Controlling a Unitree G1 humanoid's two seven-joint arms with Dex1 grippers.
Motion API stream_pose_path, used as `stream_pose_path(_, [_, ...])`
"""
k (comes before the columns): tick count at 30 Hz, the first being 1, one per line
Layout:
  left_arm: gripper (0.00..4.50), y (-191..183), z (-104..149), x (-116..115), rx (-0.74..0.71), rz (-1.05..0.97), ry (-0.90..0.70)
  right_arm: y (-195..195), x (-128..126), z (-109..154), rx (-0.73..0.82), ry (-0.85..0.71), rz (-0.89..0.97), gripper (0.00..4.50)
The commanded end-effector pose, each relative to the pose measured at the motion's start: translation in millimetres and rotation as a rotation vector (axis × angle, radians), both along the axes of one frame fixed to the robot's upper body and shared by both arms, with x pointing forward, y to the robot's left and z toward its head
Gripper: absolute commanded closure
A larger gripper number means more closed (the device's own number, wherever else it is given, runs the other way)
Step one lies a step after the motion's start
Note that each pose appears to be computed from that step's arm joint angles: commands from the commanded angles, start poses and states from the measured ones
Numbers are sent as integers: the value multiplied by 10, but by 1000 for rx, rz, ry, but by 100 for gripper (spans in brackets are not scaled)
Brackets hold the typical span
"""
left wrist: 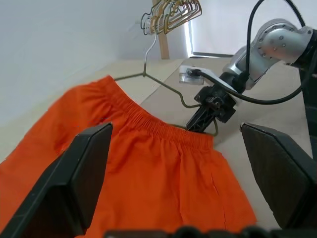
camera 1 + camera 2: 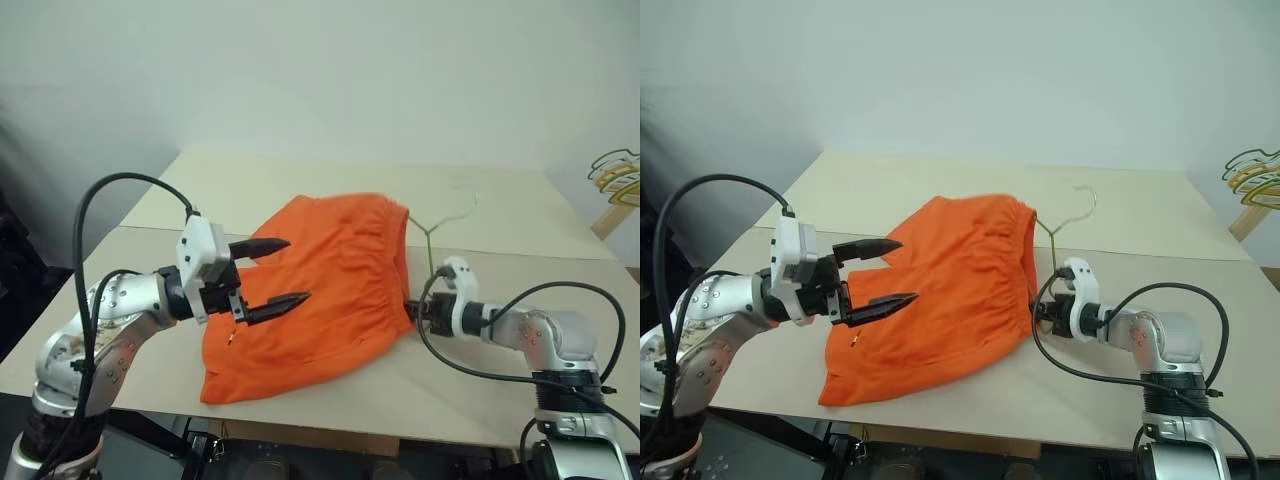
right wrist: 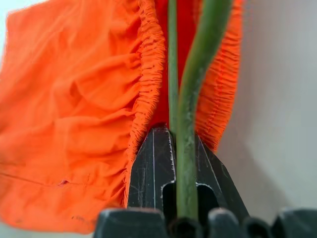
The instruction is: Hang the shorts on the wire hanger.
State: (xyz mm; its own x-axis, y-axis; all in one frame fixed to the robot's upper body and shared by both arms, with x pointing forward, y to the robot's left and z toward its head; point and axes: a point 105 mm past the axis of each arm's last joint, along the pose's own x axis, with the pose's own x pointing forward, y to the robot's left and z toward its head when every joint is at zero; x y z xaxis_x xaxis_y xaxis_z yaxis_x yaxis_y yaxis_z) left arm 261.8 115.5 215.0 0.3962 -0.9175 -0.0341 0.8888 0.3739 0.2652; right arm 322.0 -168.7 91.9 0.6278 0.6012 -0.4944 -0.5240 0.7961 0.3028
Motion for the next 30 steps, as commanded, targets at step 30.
stream_pose_path(30, [3,-178,234,819,594,-455,-323,300,-359,992,-556,-225,790,450])
